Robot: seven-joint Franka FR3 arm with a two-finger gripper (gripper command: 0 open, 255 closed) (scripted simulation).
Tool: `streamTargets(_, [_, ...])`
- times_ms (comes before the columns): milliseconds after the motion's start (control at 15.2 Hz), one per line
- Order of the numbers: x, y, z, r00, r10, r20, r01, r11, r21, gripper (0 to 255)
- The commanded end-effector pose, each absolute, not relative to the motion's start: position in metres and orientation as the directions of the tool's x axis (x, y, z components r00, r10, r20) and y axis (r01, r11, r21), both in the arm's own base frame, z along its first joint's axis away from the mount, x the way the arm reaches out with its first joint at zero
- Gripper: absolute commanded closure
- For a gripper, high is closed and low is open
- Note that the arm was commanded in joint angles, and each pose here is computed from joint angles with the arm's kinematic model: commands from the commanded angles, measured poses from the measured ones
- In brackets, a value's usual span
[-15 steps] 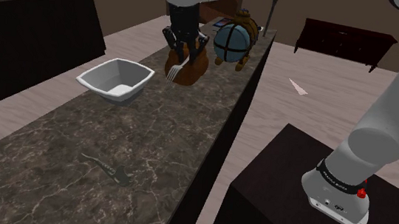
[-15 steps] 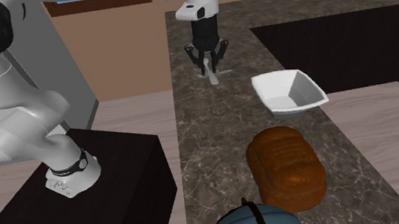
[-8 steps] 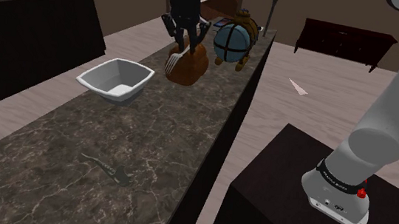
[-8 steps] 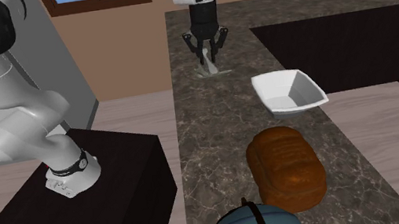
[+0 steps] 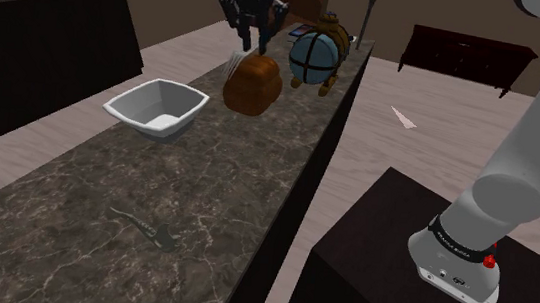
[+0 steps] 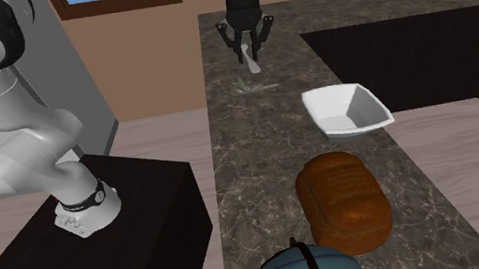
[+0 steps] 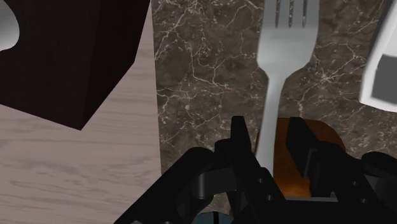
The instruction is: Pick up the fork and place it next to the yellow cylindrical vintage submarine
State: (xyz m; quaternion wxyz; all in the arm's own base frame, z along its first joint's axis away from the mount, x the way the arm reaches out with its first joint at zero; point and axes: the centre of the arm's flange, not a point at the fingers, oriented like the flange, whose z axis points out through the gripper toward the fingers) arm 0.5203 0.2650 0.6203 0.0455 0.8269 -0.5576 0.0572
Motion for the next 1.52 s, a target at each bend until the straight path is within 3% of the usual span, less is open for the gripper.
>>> streamTargets(0, [0.521, 0.266, 0.632, 0.371, -0.917, 0.145, -0.927, -0.374, 0.012, 255])
streamTargets(660, [0.521, 0.266, 0.682, 0.371, -0.917, 0.145, -0.927, -0.374, 0.012, 255])
streamTargets(1452, [0.529, 0.107, 0.683, 0.371, -0.917, 0.145, -0.927, -0.374, 0.012, 255])
